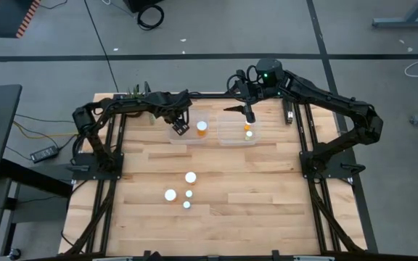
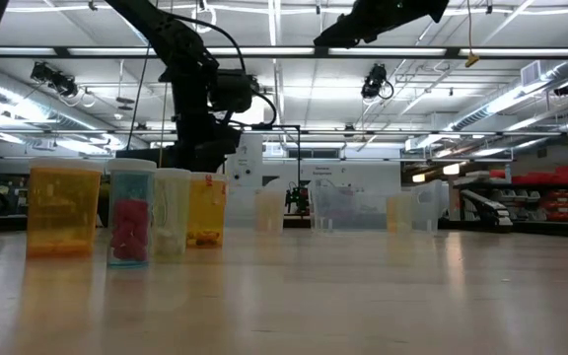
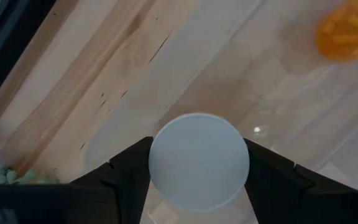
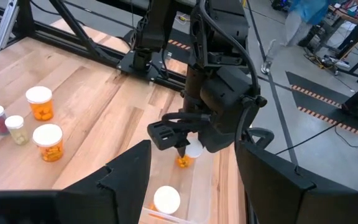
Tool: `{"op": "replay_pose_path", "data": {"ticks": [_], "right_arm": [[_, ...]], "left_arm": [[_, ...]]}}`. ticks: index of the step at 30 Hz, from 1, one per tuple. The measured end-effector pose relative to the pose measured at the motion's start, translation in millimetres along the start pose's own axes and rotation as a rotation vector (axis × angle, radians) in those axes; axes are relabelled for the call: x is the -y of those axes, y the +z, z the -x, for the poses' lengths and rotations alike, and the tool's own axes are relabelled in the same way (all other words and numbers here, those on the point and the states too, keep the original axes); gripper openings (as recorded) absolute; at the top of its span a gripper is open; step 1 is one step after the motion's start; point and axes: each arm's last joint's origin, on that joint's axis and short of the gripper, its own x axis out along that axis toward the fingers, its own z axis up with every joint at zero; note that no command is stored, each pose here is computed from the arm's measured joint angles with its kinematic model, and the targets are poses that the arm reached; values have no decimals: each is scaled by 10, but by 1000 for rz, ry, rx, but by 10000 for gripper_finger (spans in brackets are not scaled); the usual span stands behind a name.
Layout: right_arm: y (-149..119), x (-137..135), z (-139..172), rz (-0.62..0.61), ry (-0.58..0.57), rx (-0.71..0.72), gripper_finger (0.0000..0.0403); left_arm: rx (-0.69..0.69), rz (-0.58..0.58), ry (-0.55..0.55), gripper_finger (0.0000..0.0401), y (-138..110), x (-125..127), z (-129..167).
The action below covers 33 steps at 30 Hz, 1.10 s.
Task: Pick and place medicine bottles into bin by pill shape (circle, oval)
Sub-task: Put the large orange pill bottle into the left transparent bin
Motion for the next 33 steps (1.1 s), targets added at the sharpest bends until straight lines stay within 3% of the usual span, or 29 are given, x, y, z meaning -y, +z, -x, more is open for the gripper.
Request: {"op": "replay_pose_path", "data": {"ticks": [13,27,33], "right_arm": [[0,0,0,0,0,0,244],[-1,1,0,0,0,0,244],[-1,2,2,0,-1,0,244]], "left_arm": [[6,-7,46,286,0,-11,1],[-2,-48,53,288,131,5,252],[-15,-121,-13,284,140,242,451]]}}
